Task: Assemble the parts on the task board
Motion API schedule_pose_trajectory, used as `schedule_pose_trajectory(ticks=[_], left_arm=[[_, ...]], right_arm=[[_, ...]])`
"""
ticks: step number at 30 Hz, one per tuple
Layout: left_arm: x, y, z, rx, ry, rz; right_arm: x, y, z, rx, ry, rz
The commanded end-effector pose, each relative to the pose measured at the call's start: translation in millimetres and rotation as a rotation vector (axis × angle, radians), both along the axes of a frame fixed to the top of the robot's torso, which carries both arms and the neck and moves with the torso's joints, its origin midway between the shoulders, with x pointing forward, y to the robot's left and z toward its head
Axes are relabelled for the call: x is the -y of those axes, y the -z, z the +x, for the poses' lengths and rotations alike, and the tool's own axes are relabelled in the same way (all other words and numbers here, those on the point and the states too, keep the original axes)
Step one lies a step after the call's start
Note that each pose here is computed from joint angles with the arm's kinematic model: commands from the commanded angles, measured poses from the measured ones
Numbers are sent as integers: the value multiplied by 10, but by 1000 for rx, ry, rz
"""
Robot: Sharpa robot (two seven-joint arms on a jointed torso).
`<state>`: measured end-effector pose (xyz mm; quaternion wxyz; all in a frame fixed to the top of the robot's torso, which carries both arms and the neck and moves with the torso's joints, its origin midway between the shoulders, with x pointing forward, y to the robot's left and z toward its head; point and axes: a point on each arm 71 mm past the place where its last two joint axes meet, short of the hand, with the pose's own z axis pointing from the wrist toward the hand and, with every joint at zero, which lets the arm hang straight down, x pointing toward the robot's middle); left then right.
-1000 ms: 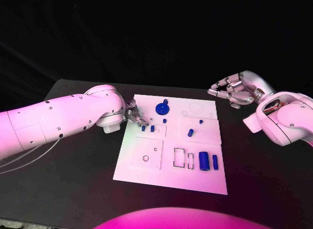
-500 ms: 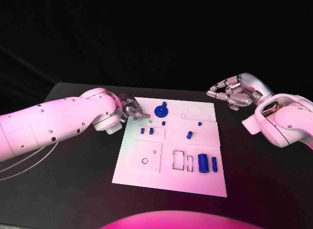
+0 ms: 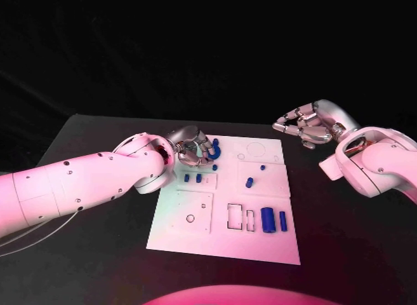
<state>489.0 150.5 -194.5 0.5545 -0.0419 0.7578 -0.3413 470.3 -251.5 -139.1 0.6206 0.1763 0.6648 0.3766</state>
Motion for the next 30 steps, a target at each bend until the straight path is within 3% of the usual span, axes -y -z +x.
schedule_pose_trajectory(ticks=[1, 12, 30], left_arm=[[87, -34, -15, 187, 101, 75], [266, 115, -10, 209, 150, 249], [299, 211, 54, 129, 134, 363]], right_arm=[[-16, -4, -13, 10, -8, 2], [-24, 8, -18, -2, -9, 1], [-27, 8, -22, -3, -9, 2]])
